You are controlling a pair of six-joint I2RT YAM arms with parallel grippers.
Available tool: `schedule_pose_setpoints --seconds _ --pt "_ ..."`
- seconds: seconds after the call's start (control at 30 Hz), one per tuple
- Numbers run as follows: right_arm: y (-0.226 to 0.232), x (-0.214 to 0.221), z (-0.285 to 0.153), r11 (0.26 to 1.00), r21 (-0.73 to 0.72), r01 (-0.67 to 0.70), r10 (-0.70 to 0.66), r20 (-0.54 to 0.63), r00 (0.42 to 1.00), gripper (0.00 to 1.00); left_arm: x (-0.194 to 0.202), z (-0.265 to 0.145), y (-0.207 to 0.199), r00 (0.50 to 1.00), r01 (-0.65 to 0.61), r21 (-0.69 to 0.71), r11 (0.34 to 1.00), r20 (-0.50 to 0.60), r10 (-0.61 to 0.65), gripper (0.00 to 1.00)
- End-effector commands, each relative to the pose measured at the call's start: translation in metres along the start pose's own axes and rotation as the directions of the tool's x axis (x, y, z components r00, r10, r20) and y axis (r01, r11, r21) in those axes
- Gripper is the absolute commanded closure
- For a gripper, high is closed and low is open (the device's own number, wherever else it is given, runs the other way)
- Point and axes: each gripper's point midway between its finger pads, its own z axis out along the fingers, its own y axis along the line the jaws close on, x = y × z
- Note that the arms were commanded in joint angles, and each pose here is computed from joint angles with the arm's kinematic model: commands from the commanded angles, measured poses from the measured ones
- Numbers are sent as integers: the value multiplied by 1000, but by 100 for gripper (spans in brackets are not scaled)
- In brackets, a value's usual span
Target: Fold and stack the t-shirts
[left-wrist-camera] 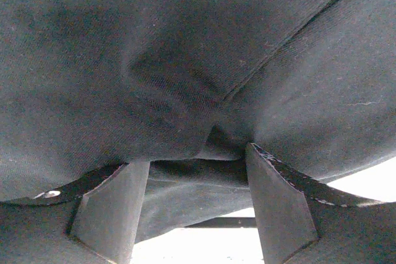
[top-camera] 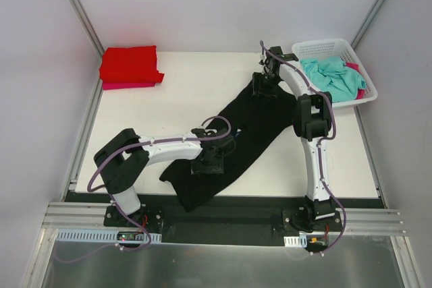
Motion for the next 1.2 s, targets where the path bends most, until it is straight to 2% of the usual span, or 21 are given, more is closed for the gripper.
schedule_pose_setpoints --seconds 0.0,0.2,0.3,0.43,0.47,0.53,0.57,0.6,0.7,0.77,0.83,0.93,1.0,1.03,1.1,1.17 --pt "12 -12 0 997 -73 13 -11 24 1000 40 32 -10 2 996 -6 -19 1000 -88 5 38" --pt "18 -18 -20 996 -78 38 -33 64 997 40 28 -23 -7 998 -11 -15 1000 -62 10 37" --pt "19 -22 -51 997 -45 59 -54 114 992 38 17 -38 -16 999 -31 -2 1000 -31 31 36" --pt "19 -19 -102 998 -14 60 -57 179 982 37 0 -63 -22 998 -66 -7 998 24 66 27" --pt "23 -20 -125 998 -7 66 -62 226 972 37 -5 -71 -23 997 -70 -4 998 44 70 26" --pt "23 -10 -142 998 5 59 -58 240 969 36 -23 -96 -28 988 -109 -1 994 106 108 23" --pt "27 -6 -168 998 13 64 -65 288 955 36 -29 -106 -30 984 -128 -2 992 127 128 20" --pt "25 -1 -176 998 26 58 -63 299 952 36 -44 -127 -43 975 -141 35 989 181 133 19" --pt "15 22 -194 997 75 27 -50 322 946 35 -76 -155 -55 938 -223 45 974 280 202 14" --pt "-3 39 -195 990 138 -23 -21 310 950 35 -96 -157 -62 915 -286 56 957 311 256 14" --pt "-8 51 -214 988 152 -36 -18 345 938 34 -110 -158 -70 900 -345 92 934 317 301 15" --pt "-26 80 -227 971 222 -85 0 359 933 35 -145 -142 -68 896 -349 109 931 330 297 16" --pt "-39 100 -227 957 268 -111 10 352 936 35 -168 -125 -71 913 -323 167 931 312 261 16" --pt "-36 108 -241 960 249 -131 22 398 917 34 -176 -120 -72 910 -337 183 924 314 270 17" --pt "-37 121 -244 959 242 -149 39 407 912 35 -188 -108 -81 911 -352 234 906 306 275 17" --pt "-36 140 -249 961 217 -170 63 428 901 35 -200 -102 -104 881 -431 287 856 337 331 18"
